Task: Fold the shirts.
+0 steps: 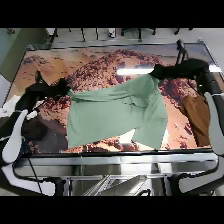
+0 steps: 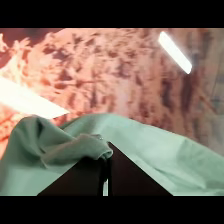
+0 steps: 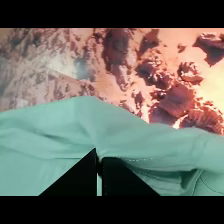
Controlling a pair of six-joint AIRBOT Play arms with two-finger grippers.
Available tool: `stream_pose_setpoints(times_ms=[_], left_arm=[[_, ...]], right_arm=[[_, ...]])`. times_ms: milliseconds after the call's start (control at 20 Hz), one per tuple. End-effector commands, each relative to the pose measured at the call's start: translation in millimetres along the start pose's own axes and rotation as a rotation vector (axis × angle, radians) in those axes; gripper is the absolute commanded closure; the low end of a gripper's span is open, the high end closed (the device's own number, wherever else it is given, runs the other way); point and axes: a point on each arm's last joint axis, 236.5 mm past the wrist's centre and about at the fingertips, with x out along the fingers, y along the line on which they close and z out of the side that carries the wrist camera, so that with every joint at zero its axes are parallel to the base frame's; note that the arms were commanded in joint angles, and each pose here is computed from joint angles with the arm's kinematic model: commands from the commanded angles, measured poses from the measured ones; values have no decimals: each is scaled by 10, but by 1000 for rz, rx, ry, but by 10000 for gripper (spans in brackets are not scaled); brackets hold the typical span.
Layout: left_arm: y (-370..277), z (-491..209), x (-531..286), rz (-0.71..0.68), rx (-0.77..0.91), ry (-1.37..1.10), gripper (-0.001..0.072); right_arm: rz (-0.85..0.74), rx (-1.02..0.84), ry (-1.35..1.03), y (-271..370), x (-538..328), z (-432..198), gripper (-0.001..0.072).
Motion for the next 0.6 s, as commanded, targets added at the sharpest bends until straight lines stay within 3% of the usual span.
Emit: stream_pose_setpoints(times_ms=[0,100,150,200,250,400,550], left_arm=[[208,-108,613,15,-18,93,694],[-24,12,569,-31,14,115,684],[-155,78,478,-57,33,130,423],[-310,145,337,-91,51,159,13],[-449,203,163,-126,68,193,9],[-702,325,-646,-176,147,300,9],[-507,206,-1448,-61,224,361,9]], right_arm=[[-54,94,-6,-517,446,-113,697],[-59,90,-31,-528,391,-23,679],[-50,86,-32,-502,322,25,544],[-37,79,-28,-469,217,79,375],[-19,72,-13,-431,61,125,328],[3,81,24,-506,-564,200,327],[-70,154,146,-950,-1130,-104,327]])
